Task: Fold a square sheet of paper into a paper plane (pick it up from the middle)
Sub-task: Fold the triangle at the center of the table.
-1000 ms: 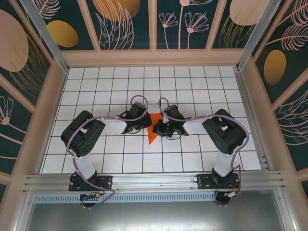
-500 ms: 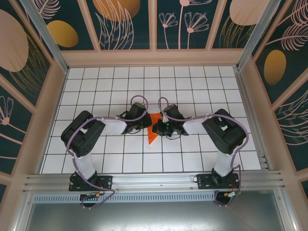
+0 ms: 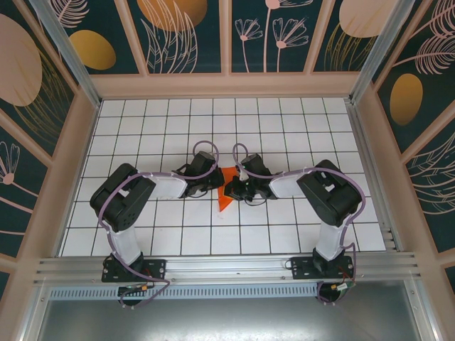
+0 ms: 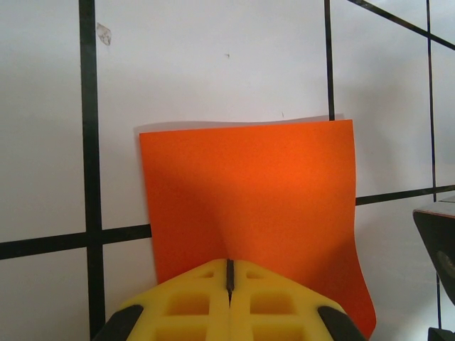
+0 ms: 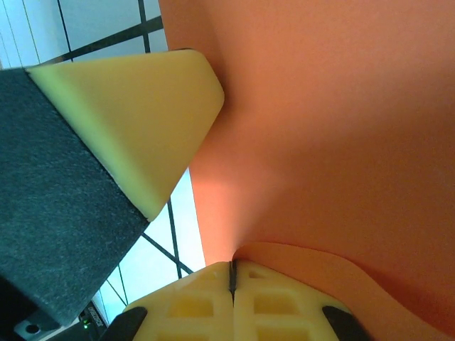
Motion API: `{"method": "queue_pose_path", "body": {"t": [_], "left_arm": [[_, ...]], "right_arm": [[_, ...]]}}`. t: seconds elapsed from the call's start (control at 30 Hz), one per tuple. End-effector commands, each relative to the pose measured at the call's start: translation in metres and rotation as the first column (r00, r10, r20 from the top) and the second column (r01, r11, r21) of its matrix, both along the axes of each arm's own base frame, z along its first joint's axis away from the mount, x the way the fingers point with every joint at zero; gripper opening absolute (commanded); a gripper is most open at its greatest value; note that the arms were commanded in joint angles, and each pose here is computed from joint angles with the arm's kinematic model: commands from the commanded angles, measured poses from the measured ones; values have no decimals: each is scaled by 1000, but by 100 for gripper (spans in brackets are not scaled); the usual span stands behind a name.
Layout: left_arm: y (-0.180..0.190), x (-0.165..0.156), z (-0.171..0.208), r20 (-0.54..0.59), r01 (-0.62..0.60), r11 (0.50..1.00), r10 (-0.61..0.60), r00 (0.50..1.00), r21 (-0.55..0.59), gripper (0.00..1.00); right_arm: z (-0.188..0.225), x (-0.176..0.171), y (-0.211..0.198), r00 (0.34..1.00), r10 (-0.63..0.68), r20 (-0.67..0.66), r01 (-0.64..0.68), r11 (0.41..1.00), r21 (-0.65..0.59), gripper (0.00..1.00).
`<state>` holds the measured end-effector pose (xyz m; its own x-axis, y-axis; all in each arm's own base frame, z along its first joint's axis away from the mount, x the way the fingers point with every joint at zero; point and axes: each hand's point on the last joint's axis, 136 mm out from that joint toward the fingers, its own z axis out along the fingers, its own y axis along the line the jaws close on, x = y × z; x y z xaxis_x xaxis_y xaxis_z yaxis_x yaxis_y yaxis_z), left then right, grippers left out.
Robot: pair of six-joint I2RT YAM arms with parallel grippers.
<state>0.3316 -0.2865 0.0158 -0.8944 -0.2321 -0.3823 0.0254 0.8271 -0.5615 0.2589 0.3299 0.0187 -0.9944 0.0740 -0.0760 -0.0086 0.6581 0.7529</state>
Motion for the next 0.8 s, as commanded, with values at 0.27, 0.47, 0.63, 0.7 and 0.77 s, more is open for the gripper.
{"method": "queue_pose_path", "body": {"t": [0.27, 0.47, 0.63, 0.7, 0.77], "left_arm": [[54, 6, 42, 32, -201, 979, 200, 979, 19, 9], [71, -5, 53, 46, -252, 968, 253, 966, -9, 10], [67, -20, 62, 47, -212, 973, 217, 975, -87, 10], [61, -29, 66, 40, -181, 974, 188, 981, -137, 11], [52, -40, 70, 34, -147, 972, 156, 987, -183, 11]], "right_arm": [[-20, -3, -7, 1000, -1, -16, -1, 997, -80, 23], [-20, -2, -8, 1000, -11, -17, 10, 996, -87, 35], [-18, -2, -8, 1000, -14, -9, 13, 997, -82, 37], [-15, -1, -8, 1000, -15, 0, 15, 997, -74, 37], [-10, 0, -7, 1000, -16, 14, 17, 998, -60, 37]]}}
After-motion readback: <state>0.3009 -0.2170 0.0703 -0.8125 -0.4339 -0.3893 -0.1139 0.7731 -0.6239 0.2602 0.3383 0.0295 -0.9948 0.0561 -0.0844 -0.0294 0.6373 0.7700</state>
